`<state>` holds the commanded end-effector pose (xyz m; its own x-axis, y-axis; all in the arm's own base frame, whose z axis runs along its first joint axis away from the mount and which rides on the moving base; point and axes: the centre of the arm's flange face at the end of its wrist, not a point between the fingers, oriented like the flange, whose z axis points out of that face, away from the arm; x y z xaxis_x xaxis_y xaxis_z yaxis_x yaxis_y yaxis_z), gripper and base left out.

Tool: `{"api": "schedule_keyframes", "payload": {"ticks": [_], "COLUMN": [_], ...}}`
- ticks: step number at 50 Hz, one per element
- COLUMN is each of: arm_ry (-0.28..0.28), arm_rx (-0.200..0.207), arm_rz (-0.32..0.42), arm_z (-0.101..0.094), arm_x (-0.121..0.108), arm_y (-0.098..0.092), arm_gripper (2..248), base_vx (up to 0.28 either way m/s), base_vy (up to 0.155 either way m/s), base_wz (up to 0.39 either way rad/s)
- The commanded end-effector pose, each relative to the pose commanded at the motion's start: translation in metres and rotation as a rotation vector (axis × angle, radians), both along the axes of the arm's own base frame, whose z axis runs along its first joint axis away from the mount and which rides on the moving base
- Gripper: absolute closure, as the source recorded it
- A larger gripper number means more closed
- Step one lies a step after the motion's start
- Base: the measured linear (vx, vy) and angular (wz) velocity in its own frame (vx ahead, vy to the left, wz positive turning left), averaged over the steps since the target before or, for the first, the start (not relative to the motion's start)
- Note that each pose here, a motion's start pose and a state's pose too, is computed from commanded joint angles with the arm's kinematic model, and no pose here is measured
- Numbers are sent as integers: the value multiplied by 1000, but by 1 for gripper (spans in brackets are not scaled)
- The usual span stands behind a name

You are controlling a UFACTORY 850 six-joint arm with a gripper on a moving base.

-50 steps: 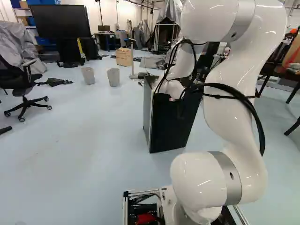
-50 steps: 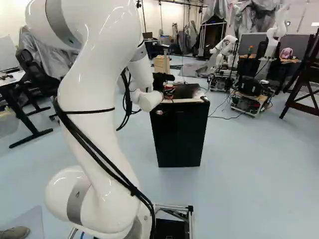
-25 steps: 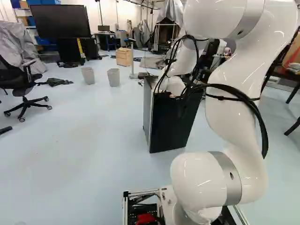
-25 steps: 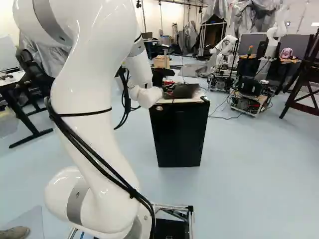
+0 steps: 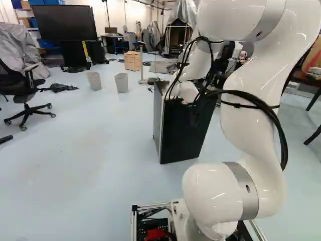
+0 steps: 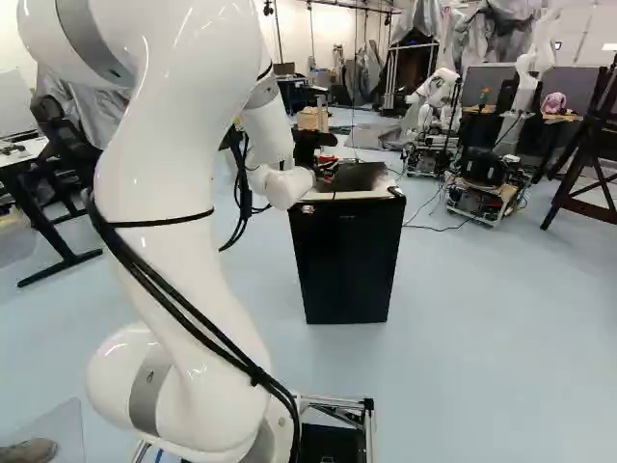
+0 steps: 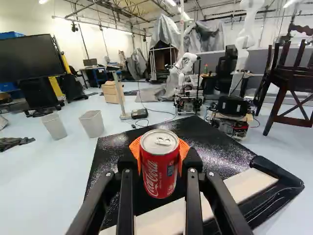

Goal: Grab a drink from the fridge

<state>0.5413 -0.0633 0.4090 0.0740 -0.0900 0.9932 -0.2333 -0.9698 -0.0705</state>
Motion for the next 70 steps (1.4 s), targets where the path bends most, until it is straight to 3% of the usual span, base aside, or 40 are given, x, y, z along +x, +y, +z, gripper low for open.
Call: {"api": "schedule_keyframes", "payload": {"ticks": [35,70], "arm_ry": [47,140], "arm_rx": [-6,-20], "arm_rz": [47,139], "arm_z": [3,-7], "arm_x": [-50,-152], "arm_y": [16,43], "arm_gripper": [154,154], "base_vx": [0,0], "base_vy": [0,0], "base_wz": [0,0]}}
